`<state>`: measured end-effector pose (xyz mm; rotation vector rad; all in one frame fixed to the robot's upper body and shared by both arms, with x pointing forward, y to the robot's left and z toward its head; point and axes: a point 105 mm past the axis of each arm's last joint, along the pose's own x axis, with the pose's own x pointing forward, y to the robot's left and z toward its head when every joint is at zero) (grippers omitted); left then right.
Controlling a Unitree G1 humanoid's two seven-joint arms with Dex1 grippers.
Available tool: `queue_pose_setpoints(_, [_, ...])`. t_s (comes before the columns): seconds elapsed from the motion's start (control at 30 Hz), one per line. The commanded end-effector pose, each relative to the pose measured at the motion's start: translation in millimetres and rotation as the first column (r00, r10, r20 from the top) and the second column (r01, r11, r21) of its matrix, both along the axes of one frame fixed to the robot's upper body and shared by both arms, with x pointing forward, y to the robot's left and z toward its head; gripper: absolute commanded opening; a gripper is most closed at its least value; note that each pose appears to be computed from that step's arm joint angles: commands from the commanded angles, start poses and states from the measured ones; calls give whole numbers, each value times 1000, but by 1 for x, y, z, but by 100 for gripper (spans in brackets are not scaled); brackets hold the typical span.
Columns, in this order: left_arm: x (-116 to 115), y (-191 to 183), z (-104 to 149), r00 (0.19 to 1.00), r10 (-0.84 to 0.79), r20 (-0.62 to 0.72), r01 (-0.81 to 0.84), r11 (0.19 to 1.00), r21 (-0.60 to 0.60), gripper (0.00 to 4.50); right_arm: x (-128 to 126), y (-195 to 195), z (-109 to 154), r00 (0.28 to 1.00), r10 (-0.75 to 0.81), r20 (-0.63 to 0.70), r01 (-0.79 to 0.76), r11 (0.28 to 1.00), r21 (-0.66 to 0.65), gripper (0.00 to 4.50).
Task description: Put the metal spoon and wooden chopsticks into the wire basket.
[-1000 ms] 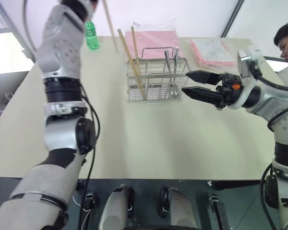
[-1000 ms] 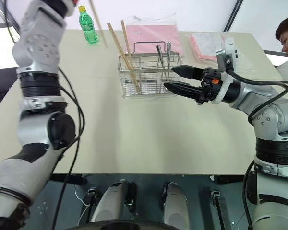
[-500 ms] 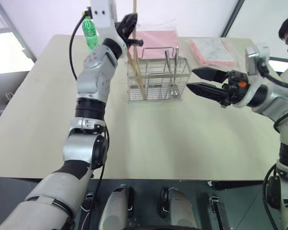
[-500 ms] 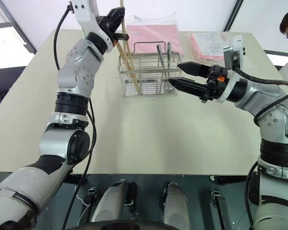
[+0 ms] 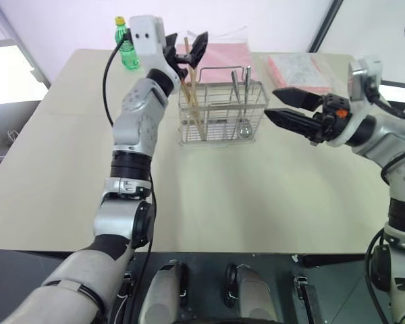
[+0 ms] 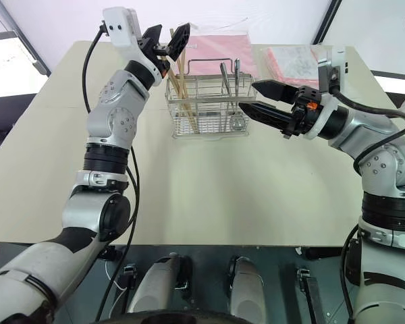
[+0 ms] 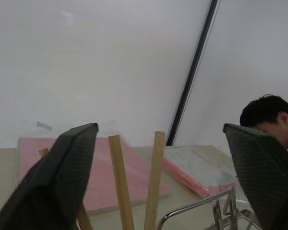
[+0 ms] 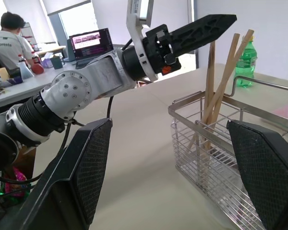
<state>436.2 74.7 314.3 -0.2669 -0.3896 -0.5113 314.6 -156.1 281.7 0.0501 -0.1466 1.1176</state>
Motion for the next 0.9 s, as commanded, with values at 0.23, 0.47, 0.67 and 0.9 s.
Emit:
queue_pose_setpoints(0.23, [-44,34,92,984,-60,167,47,996,82,446,2,2,13,997,24,73,-23,1000,-21,392])
queue_pose_setpoints(0.47, [-94,96,87,983,-181,30,140,845,517,446,3,1,11,996,41,74,-38,998,-40,392])
queue_pose_setpoints(0.67, [-118,152,22,981,-56,-187,186,568,802,446,3,-3,3,997,39,64,-35,997,-71,392])
queue_pose_setpoints(0.9, [-130,147,4,971,-60,-231,226,539,812,446,5,-11,-3,998,13,59,-8,996,-93,392])
